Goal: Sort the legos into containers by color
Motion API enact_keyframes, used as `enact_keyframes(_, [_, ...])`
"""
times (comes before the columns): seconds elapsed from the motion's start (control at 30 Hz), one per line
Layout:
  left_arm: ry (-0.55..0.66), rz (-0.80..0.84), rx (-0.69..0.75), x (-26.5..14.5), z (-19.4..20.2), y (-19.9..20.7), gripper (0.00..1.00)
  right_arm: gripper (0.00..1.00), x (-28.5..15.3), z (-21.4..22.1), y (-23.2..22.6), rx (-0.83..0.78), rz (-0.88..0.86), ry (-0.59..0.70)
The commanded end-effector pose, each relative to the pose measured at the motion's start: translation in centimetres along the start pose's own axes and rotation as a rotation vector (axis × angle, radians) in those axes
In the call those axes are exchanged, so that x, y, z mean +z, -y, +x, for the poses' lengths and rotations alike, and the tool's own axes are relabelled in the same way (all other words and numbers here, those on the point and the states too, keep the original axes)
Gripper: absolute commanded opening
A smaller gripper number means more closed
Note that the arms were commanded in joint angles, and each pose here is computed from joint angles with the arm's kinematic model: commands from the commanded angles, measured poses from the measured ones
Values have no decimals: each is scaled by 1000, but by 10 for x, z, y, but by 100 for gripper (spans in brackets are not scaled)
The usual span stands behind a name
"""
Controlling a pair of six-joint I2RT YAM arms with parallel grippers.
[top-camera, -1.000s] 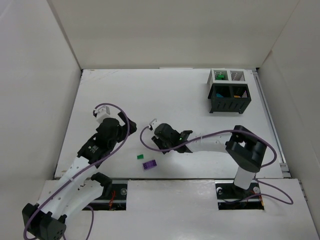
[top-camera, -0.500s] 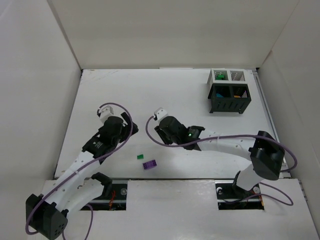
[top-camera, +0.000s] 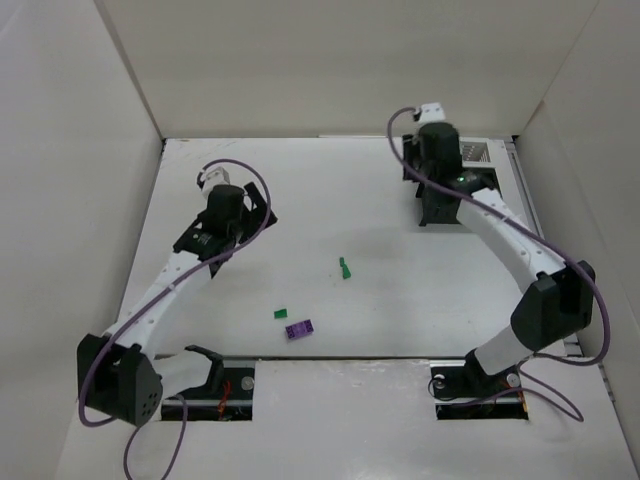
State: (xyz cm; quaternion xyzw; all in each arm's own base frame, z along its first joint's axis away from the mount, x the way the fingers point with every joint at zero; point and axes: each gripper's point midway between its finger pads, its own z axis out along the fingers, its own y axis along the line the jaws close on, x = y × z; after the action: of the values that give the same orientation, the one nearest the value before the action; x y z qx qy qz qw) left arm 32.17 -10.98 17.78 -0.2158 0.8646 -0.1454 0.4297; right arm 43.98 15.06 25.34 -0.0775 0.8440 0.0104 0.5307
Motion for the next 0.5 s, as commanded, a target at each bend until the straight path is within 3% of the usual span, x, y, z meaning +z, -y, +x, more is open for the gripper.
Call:
enact_keyframes(0.0, [20, 42, 60, 14, -27, 15, 100, 17, 10, -34, 57, 48, 79, 42])
enact_keyframes(0.2, [40, 98, 94, 35, -52, 40, 100, 17, 47, -45, 153, 123, 228, 11])
enact_keyframes(0.47, [-16, 96, 109, 75, -59, 43, 100, 17, 95, -24, 212, 171, 345, -72])
